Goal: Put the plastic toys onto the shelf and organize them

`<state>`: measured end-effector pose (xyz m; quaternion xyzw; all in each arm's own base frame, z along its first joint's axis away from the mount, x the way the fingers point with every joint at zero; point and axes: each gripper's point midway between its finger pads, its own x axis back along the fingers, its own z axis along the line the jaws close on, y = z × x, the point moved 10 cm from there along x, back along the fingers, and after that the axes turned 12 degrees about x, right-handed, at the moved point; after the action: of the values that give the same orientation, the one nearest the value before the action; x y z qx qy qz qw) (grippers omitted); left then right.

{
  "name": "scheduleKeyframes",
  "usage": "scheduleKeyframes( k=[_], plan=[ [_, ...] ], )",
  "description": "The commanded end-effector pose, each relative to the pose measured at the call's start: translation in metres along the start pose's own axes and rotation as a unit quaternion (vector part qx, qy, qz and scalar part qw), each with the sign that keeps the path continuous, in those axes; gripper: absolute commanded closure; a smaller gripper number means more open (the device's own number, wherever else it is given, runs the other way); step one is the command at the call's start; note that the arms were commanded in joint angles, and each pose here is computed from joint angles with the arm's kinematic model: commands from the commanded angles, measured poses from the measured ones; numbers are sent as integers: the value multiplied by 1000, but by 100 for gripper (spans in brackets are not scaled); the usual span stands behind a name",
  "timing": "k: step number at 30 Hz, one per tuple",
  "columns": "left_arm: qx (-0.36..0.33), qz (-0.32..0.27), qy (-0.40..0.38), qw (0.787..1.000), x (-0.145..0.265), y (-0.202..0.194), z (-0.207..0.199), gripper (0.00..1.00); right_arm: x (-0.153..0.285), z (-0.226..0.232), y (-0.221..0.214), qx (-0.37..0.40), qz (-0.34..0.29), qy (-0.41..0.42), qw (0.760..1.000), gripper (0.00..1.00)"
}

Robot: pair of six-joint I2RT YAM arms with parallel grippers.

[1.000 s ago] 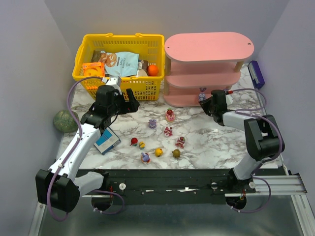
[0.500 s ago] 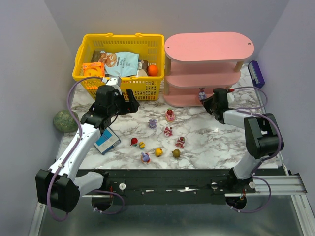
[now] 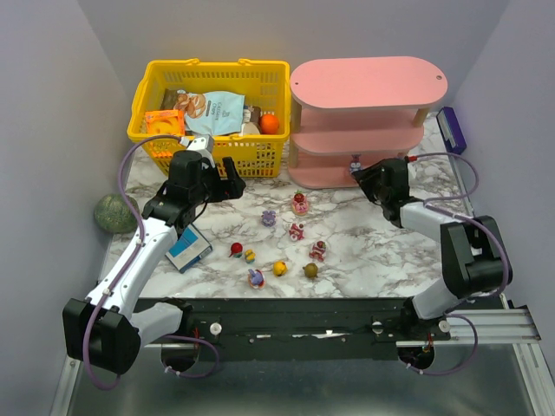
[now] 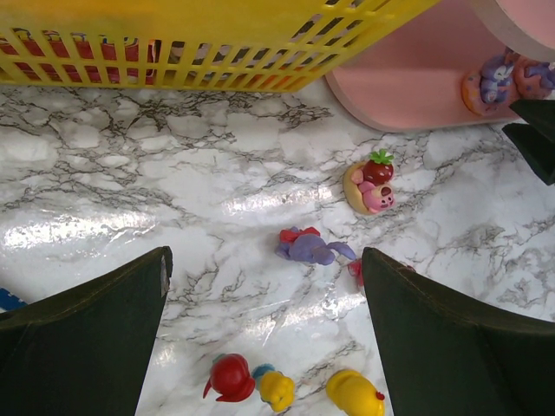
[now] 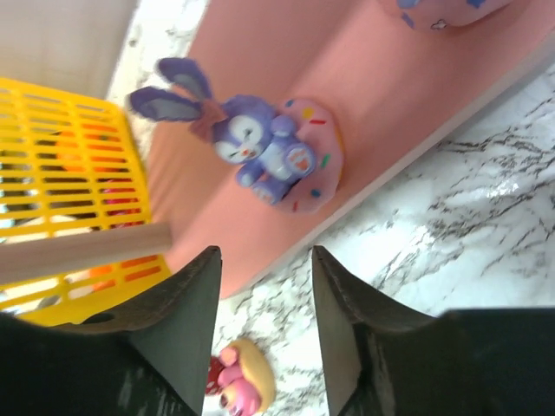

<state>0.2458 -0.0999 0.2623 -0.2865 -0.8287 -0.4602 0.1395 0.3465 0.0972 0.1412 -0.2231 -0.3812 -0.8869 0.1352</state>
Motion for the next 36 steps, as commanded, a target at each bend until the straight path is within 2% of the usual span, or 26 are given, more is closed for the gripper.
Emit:
scheduleKeyframes(
  k=[1, 5, 6, 11, 15, 19, 23, 25, 28, 29, 36],
  plan=[
    [-4, 2, -6, 1000, 4, -1, -2, 1, 27, 4, 8, 10, -11, 27, 1000, 44],
    [-2, -4, -15, 1000, 6, -2, -2, 1, 47, 12, 15, 50, 7, 35, 998, 39],
    [-1, -6, -19, 1000, 8, -2, -3, 1, 52, 10, 11, 74, 32, 33, 996, 38],
    [3, -14, -30, 999, 11, -6, -2, 1, 78, 19, 0, 145, 79, 81, 983, 34],
    [10, -3, -41, 999, 11, -11, -1, 1, 105, 19, -23, 196, 121, 89, 969, 30],
    [21, 15, -60, 998, 8, -17, -2, 1, 134, 47, -56, 266, 141, 135, 944, 25],
    [30, 27, -49, 998, 5, -17, -2, 1, 138, 80, -82, 303, 148, 156, 928, 22],
    [32, 28, -40, 998, 5, -14, -3, 1, 140, 107, -89, 313, 146, 180, 921, 21],
    [34, 24, -19, 999, 10, -10, -3, 1, 132, 129, -113, 321, 176, 184, 912, 21],
    [38, 22, 1, 999, 12, -10, -1, 1, 132, 146, -111, 313, 173, 195, 913, 21],
    [43, -20, 74, 996, 27, 1, 5, 1, 114, 177, -145, 271, 243, 164, 917, 26]
  ],
)
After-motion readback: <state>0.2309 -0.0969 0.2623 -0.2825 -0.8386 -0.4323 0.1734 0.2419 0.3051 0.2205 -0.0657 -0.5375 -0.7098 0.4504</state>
